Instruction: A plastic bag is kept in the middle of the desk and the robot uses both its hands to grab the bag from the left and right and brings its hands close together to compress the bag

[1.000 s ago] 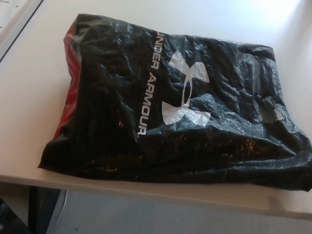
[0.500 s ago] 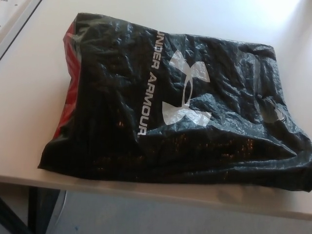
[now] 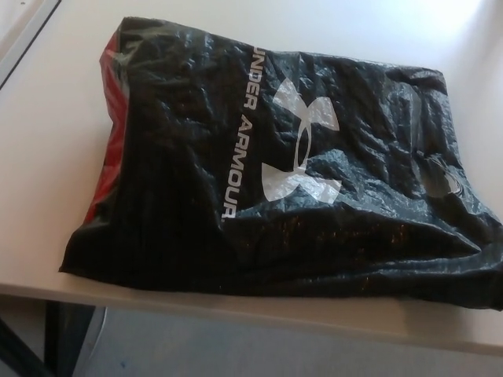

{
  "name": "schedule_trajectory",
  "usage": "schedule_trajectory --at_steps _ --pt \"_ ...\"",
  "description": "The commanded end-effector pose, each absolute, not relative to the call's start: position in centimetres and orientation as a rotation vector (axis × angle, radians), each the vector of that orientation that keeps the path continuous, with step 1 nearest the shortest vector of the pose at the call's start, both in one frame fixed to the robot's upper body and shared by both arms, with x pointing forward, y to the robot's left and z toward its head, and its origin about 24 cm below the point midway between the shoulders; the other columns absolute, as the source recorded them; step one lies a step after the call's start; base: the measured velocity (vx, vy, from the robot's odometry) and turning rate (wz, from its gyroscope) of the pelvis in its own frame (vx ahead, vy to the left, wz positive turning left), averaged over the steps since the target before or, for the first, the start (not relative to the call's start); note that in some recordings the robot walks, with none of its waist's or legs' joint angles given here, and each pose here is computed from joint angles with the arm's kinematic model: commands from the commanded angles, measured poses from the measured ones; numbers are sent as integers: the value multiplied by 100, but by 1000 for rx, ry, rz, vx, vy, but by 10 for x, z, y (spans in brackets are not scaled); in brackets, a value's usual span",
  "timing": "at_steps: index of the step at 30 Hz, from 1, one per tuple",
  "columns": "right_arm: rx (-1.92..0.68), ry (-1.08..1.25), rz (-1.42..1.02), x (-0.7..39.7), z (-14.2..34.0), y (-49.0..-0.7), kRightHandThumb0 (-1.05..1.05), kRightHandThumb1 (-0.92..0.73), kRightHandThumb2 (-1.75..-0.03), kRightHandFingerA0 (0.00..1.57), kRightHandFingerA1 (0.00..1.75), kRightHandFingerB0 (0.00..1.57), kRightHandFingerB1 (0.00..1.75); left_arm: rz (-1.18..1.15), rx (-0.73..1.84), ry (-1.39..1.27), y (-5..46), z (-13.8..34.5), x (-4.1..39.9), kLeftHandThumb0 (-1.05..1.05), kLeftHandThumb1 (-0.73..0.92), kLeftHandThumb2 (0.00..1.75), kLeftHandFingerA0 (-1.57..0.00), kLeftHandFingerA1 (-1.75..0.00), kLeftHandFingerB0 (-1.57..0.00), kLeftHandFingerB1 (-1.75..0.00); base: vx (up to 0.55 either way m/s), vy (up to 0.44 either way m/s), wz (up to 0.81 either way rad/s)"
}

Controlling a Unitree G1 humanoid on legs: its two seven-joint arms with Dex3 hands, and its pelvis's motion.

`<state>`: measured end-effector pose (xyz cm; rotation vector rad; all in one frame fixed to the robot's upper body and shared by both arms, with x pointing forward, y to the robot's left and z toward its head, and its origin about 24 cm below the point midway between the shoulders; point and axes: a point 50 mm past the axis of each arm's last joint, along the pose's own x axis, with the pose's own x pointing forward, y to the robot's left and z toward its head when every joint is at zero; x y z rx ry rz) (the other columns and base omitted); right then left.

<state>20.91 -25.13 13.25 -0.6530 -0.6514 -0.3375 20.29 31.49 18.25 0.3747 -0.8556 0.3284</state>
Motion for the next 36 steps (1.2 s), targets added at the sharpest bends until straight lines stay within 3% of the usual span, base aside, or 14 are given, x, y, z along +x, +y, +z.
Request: schedule_trajectory --at_steps 1,3,4,6,7,8,9,10,11,19,20,23,24,36 --pt "-635 -476 -351 258 149 -267 -96 -58 -95 1 21 0 0 277 362 -616 312 187 249 -94 92 87 -6 -33 -16 -30 0 0 0" --pt "-635 -435 -351 270 151 -270 -96 -58 -95 1 20 0 0 250 363 -567 309 179 258 -96 92 90 -3 -30 -14 -27 0 0 0" --pt "-638 -427 -356 274 151 -271 -98 -60 -96 2 21 0 0 246 347 -556 308 177 261 -86 82 126 -4 -30 -12 -32 0 0 0" --pt "-647 -395 -372 280 150 -272 -99 -60 -97 2 24 0 0 241 314 -525 306 169 268 -87 83 125 -4 -30 -12 -33 0 0 0" --pt "-654 -367 -378 284 148 -273 -102 -62 -98 4 25 4 1 242 294 -488 305 160 273 -96 92 89 -3 -27 -15 -28 0 0 0" --pt "-654 -352 -376 287 147 -273 -101 -61 -98 3 22 1 0 240 278 -465 304 154 276 -97 91 87 -2 -26 -14 -28 0 0 0" --pt "-651 -323 -373 293 144 -273 -98 -58 -99 1 20 0 0 235 263 -426 303 144 281 -88 81 124 -4 -24 -12 -32 0 0 0" --pt "-650 -295 -373 298 141 -272 -98 -58 -99 1 20 0 0 230 256 -392 301 137 286 -88 81 124 -4 -24 -12 -32 0 0 0" --pt "-641 -281 -374 300 139 -272 -97 -57 -99 1 19 0 0 231 248 -369 300 130 289 -98 91 91 -2 -24 -16 -28 0 0 0" --pt "-590 -134 -372 320 115 -266 -94 -56 -99 3 23 2 1 254 187 -204 290 84 301 -90 92 89 -3 -26 -16 -28 0 0 0" --pt "-584 -107 -375 323 111 -266 -89 -52 -98 2 26 0 7 257 178 -181 288 76 303 -83 83 123 -3 -29 -13 -34 0 0 0" --pt "-572 -39 -378 326 99 -266 -88 -52 -98 3 28 2 8 263 155 -140 281 59 303 -83 83 122 -4 -28 -13 -35 0 0 0" --pt "-575 -4 -382 327 92 -266 -98 -60 -100 7 26 8 0 258 138 -110 279 52 303 -92 92 87 -3 -24 -17 -28 0 0 0" --pt "-576 222 -336 321 39 -263 -89 -58 -102 0 33 0 8 229 90 52 261 17 307 -92 91 88 -1 -23 -17 -28 0 0 0"
